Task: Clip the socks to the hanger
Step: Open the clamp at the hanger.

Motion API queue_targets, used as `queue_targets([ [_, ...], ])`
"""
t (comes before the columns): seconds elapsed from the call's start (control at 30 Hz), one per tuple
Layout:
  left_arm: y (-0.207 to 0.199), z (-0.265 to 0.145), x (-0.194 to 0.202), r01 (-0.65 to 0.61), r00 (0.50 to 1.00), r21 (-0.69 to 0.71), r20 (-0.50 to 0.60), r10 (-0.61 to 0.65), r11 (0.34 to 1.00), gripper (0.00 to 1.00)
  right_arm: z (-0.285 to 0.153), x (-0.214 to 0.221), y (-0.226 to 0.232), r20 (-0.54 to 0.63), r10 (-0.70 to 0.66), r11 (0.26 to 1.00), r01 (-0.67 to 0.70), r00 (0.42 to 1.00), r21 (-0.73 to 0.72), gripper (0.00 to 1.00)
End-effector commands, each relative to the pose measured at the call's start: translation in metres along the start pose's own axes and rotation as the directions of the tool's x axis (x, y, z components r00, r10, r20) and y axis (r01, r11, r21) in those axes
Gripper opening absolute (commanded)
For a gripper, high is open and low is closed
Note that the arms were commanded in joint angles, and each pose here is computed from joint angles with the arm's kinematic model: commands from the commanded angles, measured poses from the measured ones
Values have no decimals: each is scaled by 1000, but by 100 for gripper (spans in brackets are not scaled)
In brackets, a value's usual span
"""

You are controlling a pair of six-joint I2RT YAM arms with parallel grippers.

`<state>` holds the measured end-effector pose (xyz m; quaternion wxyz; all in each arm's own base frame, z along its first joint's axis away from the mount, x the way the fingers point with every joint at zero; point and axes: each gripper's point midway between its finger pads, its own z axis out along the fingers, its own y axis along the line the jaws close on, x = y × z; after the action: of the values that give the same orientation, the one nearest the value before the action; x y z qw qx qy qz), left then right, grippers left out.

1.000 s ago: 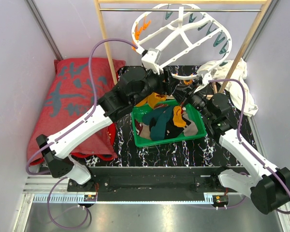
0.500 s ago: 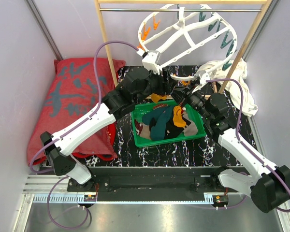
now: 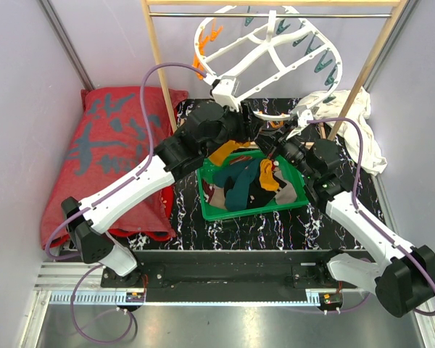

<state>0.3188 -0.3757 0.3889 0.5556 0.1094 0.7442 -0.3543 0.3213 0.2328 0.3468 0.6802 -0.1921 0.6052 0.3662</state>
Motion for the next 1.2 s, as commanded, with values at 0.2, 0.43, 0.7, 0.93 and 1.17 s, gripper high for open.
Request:
queue_targets([
  [0.2, -7, 5, -36, 33, 992, 5, 123, -33, 999, 40, 7, -20, 7, 63, -47, 999, 48, 997, -12, 1],
  [0.43, -6, 8, -31, 29, 994, 2, 108, -29, 1000, 36, 8, -16, 6, 51, -55, 998, 56, 997, -4, 2],
  [0.7, -6, 11, -30, 23, 994, 0, 104, -23, 1000, 38, 11, -14, 6, 41, -66, 998, 66, 997, 4, 3],
  [0.93, -5, 15, -27, 17, 995, -5, 96, -16, 1000, 29, 12, -13, 7, 35, -73, 997, 73, 997, 7, 5],
  [1.17, -3, 14, -29, -19, 994, -15, 104, 21, 1000, 10, 4, -14, -2, 33, -55, 996, 53, 998, 75, 33],
])
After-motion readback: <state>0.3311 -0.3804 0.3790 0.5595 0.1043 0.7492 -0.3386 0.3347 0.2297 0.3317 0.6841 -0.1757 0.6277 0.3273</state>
